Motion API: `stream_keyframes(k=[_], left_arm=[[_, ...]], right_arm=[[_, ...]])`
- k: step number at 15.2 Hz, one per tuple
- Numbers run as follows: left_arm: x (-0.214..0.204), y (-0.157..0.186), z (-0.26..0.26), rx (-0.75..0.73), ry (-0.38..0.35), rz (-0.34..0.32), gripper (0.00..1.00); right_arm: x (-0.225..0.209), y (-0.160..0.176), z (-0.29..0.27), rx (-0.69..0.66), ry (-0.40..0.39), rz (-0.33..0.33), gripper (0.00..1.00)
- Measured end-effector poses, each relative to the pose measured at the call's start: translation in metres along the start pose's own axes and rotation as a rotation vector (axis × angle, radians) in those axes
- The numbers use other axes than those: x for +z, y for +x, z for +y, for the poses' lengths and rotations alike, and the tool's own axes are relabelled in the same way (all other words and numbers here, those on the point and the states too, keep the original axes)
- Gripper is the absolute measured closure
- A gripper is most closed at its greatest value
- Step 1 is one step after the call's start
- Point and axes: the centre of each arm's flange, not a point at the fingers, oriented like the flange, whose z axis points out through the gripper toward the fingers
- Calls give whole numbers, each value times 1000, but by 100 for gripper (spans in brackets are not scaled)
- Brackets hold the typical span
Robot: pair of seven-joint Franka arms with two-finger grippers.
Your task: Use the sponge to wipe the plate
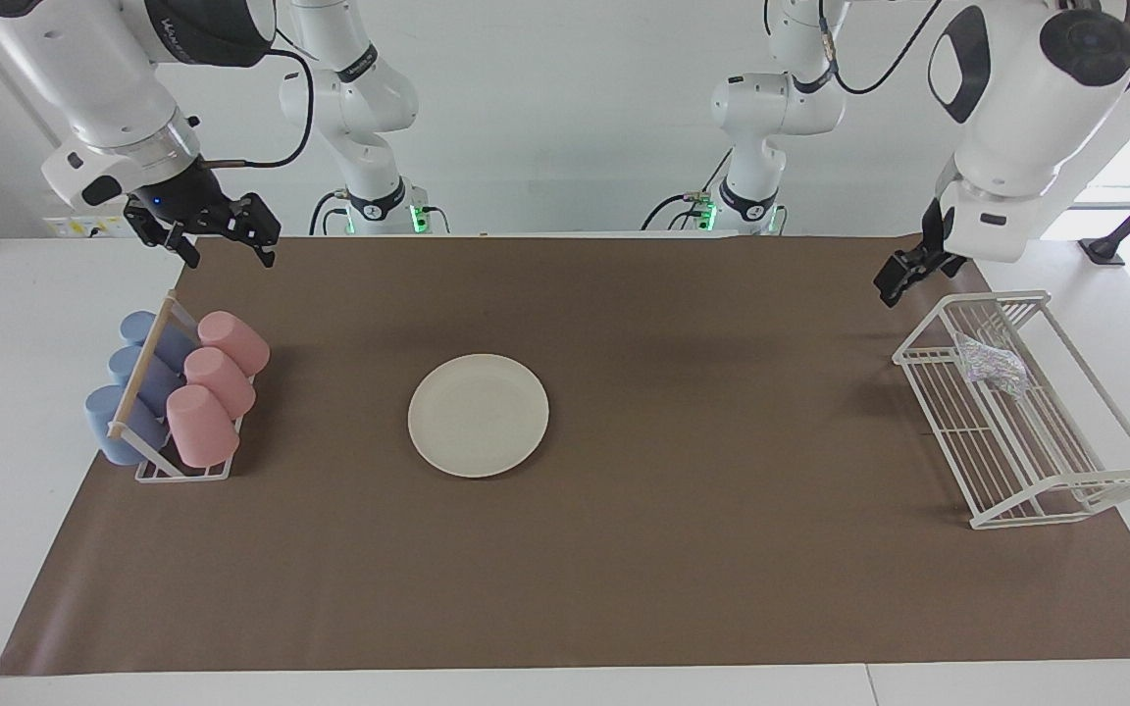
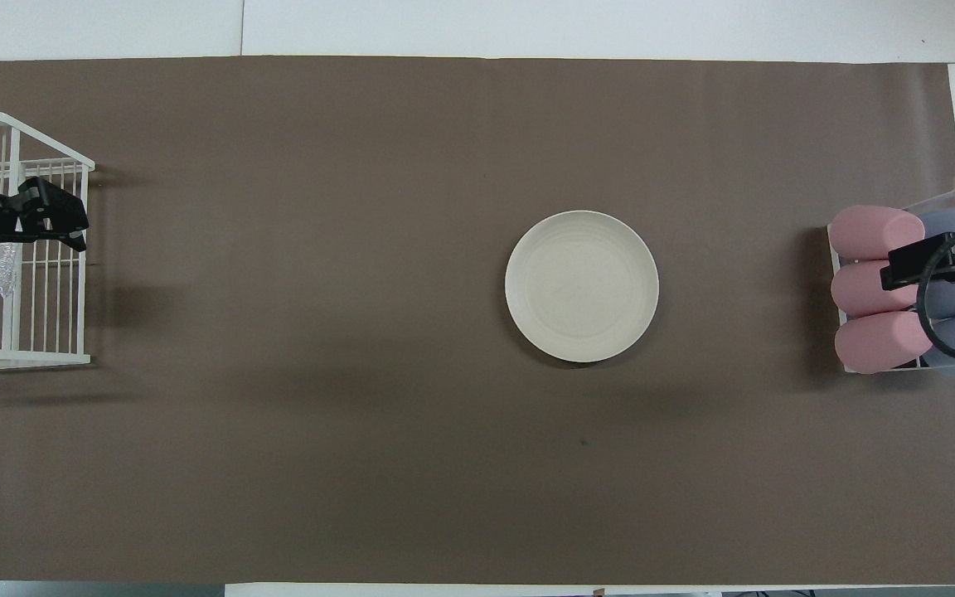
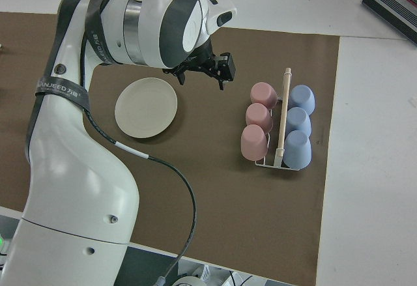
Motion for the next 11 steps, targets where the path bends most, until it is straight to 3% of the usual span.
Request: stream_keyframes(k=[5,7,11], left_arm=[[-27,-25,-20,19,-104,-14,0],[-21,-21,-27,28,-105,-35,0],[-2,-13,-32,200,-103,-56,0]], right_arm=[[0,0,0,0,0,0,0],[0,0,0,0,0,0,0],[0,0,0,0,0,0,0]])
